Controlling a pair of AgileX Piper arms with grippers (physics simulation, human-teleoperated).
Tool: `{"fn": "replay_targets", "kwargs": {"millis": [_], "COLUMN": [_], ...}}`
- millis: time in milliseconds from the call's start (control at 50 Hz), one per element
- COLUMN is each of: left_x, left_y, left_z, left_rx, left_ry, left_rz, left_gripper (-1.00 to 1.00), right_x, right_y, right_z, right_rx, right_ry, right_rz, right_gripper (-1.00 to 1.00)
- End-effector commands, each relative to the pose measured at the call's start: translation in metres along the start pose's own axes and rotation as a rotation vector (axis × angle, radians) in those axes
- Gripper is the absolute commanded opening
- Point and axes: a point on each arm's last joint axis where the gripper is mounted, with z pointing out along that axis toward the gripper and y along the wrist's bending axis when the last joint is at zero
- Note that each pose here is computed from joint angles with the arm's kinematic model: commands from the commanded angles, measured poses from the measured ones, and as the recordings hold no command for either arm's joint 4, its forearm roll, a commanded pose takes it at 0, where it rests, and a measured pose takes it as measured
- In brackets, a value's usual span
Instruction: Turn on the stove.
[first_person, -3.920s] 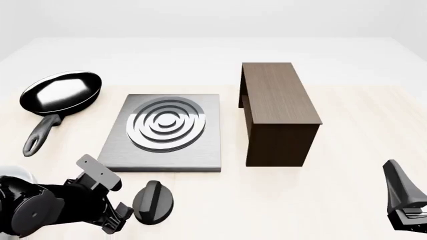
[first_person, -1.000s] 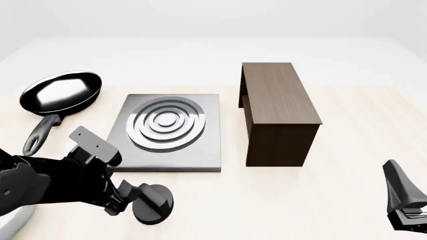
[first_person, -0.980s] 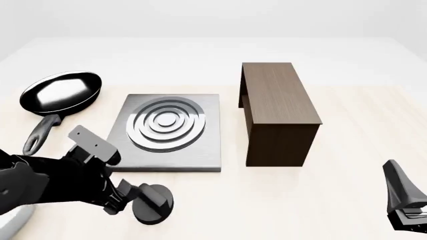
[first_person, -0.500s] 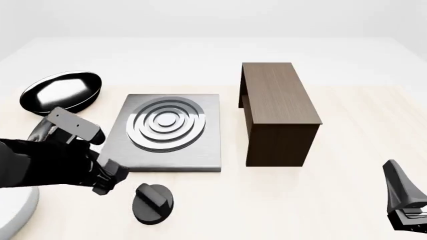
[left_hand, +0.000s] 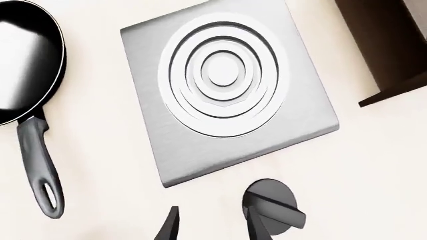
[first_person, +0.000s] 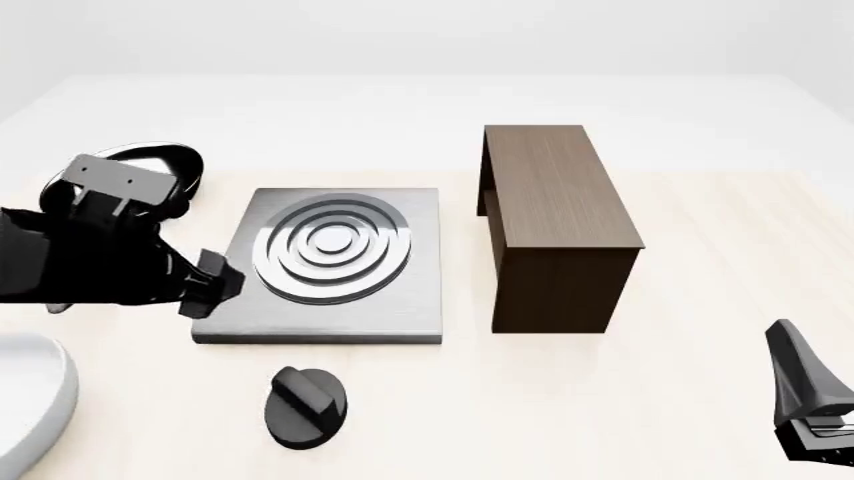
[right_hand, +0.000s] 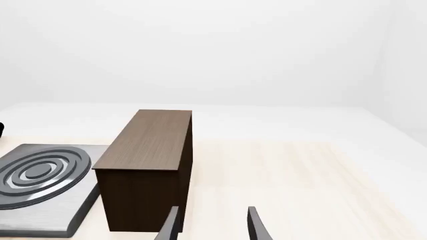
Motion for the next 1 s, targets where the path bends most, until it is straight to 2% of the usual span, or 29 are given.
{"fn": "replay_targets", "kwargs": {"millis": [20,280,420,480,580,1000], "left_x": [-0.015,-0.025,-0.03,-0.035,-0.041,-0.052], "left_y": [0.007,0.015,0.034,0.039,0.046,0.051], "left_z": [-0.004,-0.007,-0.017,-0.008,-0.008,-0.012], "left_rx": [-0.02,-0.044,-0.105,-0.114,-0.13,-0.139], "left_ry": [-0.03,-0.048,-0.107,-0.091,-0.094,-0.098], "left_rz": [-0.038,-0.062,-0.091,-0.109,-0.13,-0.165], "left_gripper": [1.0,1.0,1.0,1.0,1.0,1.0], "right_x": [0.0,0.0,0.0,0.0,0.0,0.0], "right_y": [0.0,0.0,0.0,0.0,0.0,0.0], "right_z": [0.0,0.0,0.0,0.0,0.0,0.0], "right_rx": [0.001,0.001,0.001,0.001,0.001,0.001], "right_ry": [0.0,-0.001,-0.001,0.0,0.0,-0.001], "right_rz": [0.001,0.001,0.001,0.001,0.001,0.001], "right_gripper": [1.0,1.0,1.0,1.0,1.0,1.0]}}
